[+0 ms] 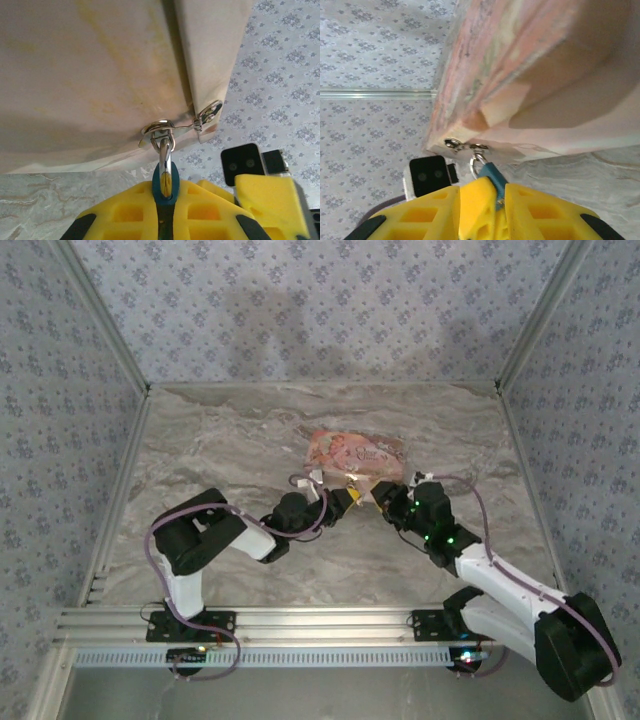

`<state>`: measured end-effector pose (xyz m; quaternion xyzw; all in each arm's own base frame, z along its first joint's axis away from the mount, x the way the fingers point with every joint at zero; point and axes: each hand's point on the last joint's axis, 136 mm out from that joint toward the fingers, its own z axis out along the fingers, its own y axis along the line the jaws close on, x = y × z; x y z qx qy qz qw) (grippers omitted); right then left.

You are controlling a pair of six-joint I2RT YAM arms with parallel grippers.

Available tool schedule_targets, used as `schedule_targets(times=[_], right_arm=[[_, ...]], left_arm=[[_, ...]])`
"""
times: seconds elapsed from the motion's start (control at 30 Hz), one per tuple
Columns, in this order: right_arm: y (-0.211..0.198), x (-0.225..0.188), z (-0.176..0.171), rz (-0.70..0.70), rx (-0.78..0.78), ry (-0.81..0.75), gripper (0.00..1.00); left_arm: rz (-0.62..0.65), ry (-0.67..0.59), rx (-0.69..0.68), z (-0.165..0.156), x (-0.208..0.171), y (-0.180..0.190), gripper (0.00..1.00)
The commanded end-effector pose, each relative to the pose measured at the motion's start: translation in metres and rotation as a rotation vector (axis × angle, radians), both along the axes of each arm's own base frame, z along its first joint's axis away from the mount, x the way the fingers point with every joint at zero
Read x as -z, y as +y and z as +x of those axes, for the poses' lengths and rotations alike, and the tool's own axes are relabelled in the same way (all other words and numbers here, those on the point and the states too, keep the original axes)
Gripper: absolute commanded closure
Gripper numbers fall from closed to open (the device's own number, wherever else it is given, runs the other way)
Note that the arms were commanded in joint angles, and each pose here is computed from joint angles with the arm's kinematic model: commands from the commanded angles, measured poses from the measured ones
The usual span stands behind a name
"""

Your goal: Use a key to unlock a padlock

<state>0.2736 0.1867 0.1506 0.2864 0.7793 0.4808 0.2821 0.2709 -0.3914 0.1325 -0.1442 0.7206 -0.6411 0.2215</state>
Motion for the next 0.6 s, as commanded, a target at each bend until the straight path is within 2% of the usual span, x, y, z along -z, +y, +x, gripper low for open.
schedule_targets(times=[0.0,0.4,0.57], right_arm=[[0.002,0.019,-0.014,-0.039,-0.038,0.034,0.74],[0.016,0.016,-0.015,-0.015,-0.076,-0.006,0.77],[0.020,0.020,-0.014,-0.003,-0.086,0.005,0.83]], left_arm=[[-0.117,-0.095,0.039,-0.002,-0.043,-0.010,1.00],[-0.129,-0.093,0.050,-0.004,-0.047,-0.012,1.00],[-0.136,-0.096,0.053,-0.005,-0.049,-0.013,1.00]])
